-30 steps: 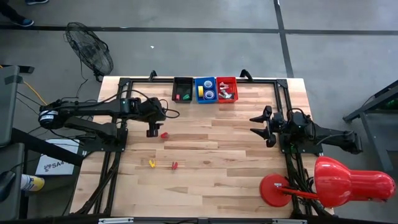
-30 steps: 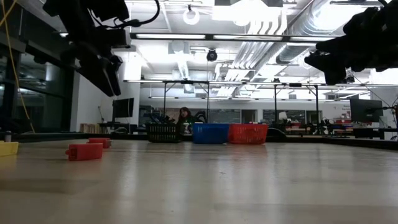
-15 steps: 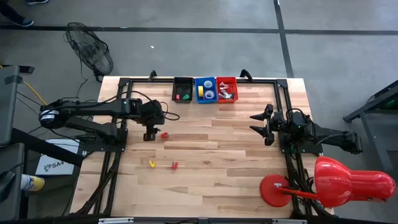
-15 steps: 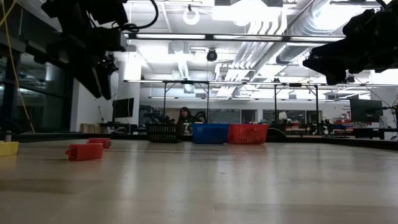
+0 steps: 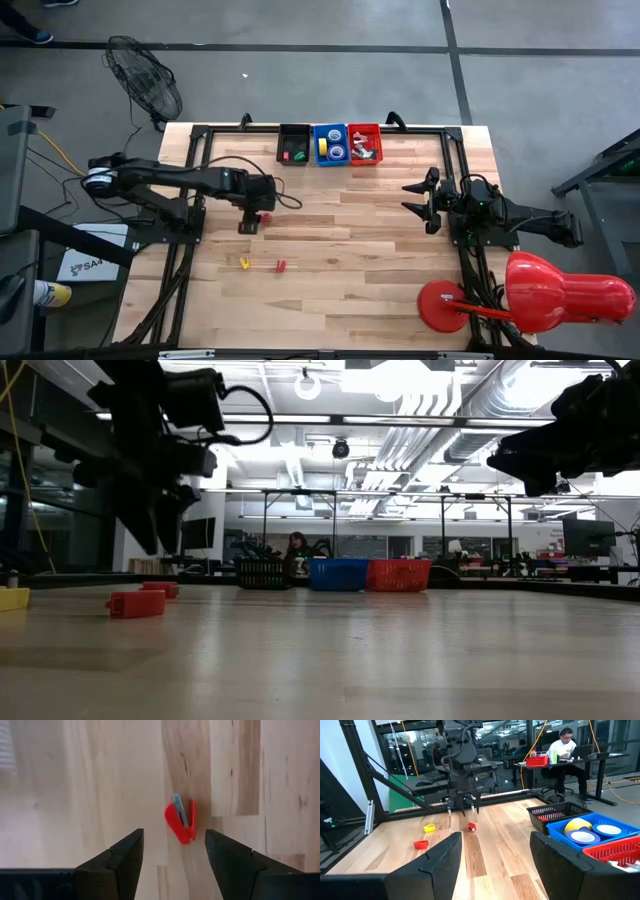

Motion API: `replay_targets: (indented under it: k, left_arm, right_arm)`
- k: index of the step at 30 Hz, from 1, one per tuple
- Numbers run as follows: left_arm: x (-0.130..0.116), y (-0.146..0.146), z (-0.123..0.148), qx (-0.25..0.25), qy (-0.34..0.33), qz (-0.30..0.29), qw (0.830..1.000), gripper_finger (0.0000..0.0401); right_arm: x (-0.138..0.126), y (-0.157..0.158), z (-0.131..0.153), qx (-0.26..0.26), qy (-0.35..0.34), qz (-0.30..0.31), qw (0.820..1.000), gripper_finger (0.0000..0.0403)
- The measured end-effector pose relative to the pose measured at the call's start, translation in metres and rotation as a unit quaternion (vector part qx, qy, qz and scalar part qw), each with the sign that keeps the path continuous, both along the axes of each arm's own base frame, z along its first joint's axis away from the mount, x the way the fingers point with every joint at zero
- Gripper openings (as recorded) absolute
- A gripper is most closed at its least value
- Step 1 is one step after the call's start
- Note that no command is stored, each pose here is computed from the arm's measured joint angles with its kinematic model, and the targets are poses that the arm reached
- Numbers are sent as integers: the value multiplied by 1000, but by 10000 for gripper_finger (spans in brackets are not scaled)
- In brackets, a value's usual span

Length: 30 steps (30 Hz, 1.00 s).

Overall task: Pick and place Stapler, Stapler remover, tape
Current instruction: Put the top red stapler into the black bin

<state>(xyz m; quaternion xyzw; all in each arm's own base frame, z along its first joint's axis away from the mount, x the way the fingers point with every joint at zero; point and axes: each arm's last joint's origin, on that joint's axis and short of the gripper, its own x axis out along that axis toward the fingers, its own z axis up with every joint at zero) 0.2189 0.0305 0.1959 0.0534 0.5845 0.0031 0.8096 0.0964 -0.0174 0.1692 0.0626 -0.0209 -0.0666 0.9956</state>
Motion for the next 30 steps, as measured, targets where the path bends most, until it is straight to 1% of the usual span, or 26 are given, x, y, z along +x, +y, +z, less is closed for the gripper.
replay_targets:
  k: [4, 9, 15, 18, 30]
  left_arm:
    - [9, -8, -9, -2, 7, 2, 1000, 208]
    - [14, -14, -20, -5, 28, 25, 999, 208]
    - [18, -15, -32, 13, 49, 52, 997, 208]
    - [19, -15, -36, 11, 58, 62, 996, 208]
    - [31, -15, -50, 2, 56, 61, 997, 207]
  right_arm:
    - [0, 0, 0, 0, 0, 0, 1000, 227]
    - [0, 0, 0, 0, 0, 0, 1000, 227]
    - [0, 0, 0, 0, 0, 0, 1000, 227]
    - [0, 0, 0, 0, -1, 0, 1000, 227]
    - [0, 0, 0, 0, -1, 0, 1000, 227]
